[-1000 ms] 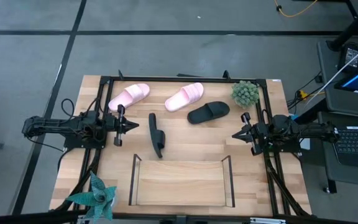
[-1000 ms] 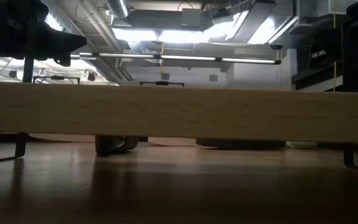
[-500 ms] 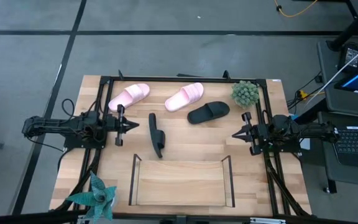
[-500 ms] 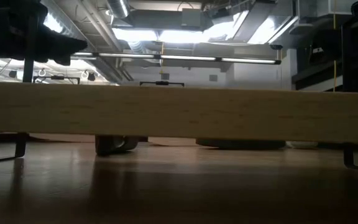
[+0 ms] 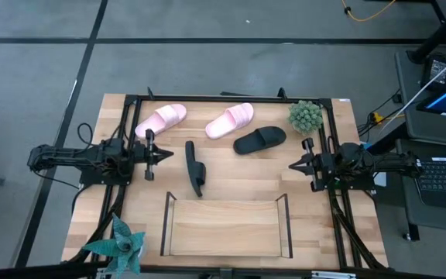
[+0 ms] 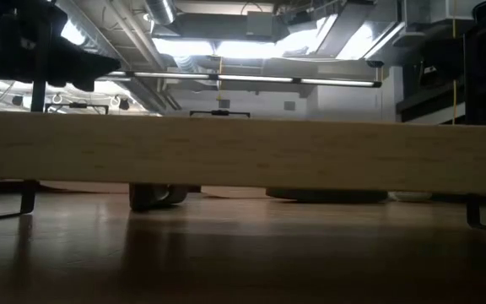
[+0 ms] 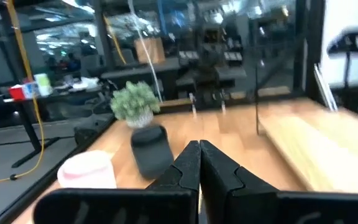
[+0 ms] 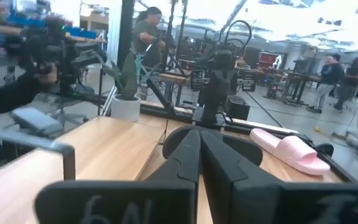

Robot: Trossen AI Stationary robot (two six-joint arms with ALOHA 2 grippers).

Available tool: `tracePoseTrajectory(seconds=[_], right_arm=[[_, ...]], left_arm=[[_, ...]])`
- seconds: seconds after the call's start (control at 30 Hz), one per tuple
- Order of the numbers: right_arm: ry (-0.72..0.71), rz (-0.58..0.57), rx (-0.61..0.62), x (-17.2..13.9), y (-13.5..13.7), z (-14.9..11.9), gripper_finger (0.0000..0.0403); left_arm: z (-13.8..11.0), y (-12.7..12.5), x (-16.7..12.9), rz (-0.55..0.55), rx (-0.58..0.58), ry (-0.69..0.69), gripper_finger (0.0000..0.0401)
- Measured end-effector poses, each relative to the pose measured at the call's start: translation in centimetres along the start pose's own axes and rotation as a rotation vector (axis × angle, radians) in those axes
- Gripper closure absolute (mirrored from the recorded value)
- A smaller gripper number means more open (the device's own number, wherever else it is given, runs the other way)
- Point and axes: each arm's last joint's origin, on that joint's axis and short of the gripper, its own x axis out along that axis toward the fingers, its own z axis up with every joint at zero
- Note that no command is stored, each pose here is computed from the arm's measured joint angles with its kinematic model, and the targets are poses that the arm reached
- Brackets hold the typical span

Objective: Pick and place slides into the shelf
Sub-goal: Put the left black slide on the shelf

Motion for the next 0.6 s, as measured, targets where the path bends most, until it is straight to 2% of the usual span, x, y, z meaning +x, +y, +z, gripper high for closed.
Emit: tracePoseTrajectory(seconds=[0.13, 0.27, 0.43, 0.6], right_arm=[[-0.005, -0.044, 0.072, 0.0, -0.1, 0.1, 0.0385], [-0.005, -0.045, 0.074, 0.0, -0.1, 0.1, 0.0385], [-0.005, -0.072, 0.073, 0.0, -0.2, 0.1, 0.0385], [-0.001, -0.114, 0.072, 0.0, -0.3, 0.1, 0.0385]], left_arm=[[0.8, 0.2, 0.0, 0.037, -0.013, -0.004, 0.0401], [2.0, 0.3, 0.2, 0.036, -0.007, 0.008, 0.0401], [4.0, 0.7, 0.7, 0.085, -0.035, 0.138, 0.0401], [6.2, 1.0, 2.5, 0.11, -0.059, 0.247, 0.0401]])
